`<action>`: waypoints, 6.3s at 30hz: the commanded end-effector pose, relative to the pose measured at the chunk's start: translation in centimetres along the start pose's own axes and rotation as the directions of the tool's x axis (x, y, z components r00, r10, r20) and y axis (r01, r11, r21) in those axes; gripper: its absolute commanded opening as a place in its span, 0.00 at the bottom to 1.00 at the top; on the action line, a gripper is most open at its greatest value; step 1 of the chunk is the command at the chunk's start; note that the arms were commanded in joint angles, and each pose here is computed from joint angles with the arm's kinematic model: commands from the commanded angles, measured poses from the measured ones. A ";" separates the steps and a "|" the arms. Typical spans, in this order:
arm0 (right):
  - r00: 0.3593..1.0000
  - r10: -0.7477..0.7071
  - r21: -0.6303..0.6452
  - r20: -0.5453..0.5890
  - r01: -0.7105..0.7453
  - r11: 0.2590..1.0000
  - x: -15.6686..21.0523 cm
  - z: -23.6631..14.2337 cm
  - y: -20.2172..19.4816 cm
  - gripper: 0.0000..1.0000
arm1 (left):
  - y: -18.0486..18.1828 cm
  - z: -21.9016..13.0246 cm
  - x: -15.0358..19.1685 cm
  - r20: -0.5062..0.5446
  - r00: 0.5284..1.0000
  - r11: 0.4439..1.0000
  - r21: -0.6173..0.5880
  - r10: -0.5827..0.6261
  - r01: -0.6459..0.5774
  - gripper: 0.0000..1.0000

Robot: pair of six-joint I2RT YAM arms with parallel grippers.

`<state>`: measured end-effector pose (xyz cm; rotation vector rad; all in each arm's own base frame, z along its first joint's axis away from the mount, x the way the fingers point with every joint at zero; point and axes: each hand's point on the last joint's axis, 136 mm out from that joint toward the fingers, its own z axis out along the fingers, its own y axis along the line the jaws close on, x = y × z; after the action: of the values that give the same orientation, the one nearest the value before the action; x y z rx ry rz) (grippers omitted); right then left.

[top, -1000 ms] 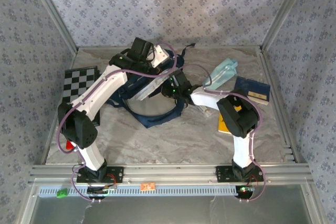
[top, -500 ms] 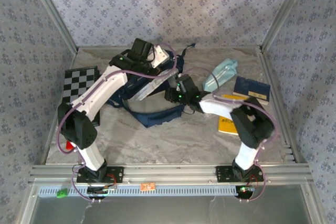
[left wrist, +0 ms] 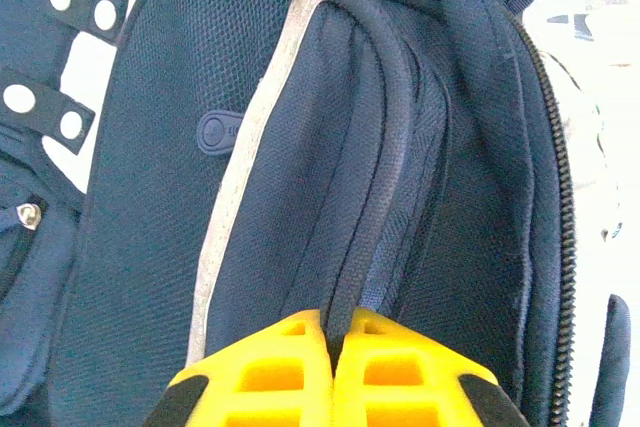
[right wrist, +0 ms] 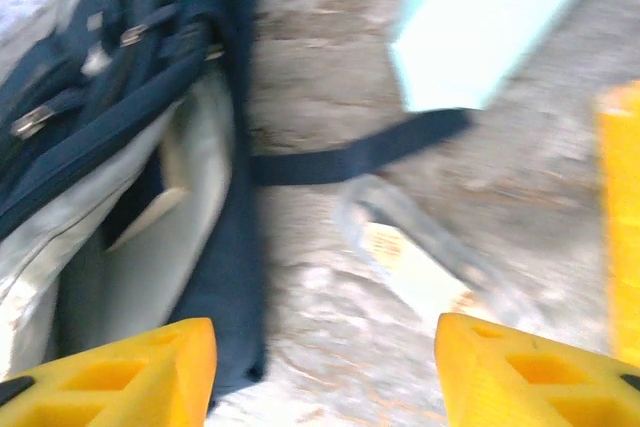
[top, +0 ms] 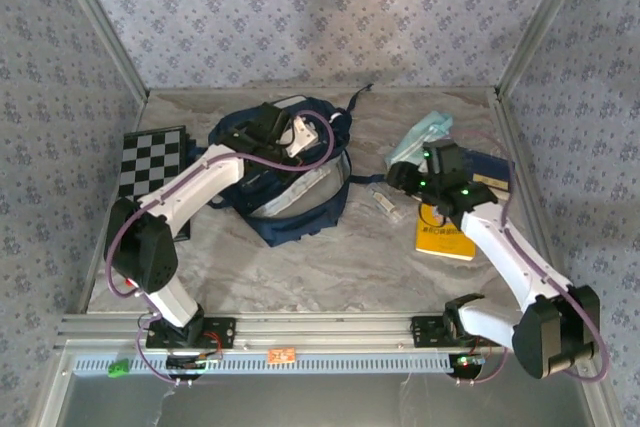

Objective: Pack books, pencil case, and school supplies into a backpack

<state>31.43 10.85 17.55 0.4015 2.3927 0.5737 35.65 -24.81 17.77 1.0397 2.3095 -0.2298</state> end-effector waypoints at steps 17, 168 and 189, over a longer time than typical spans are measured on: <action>0.889 0.450 0.349 0.083 -0.449 0.823 0.2 -2.7 -19.0 0.79 | -18.8 -1.8 -8.5 0.082 0.779 0.706 0.490 -0.622 0.512 0.49; 0.956 0.036 -0.513 -0.292 -0.189 0.837 0.4 -2.6 9.6 0.06 | -10.3 -3.0 -9.0 -0.110 0.376 0.151 0.786 -0.920 0.600 0.42; 0.923 0.101 -0.499 -0.370 -0.289 0.817 2.4 -1.2 8.2 0.97 | -10.9 -8.3 -13.2 -0.063 0.393 0.142 0.870 -0.917 0.472 0.00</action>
<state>29.71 17.12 19.95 0.3659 2.4034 1.3818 31.47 -36.24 24.09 -0.2563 2.1383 -1.7498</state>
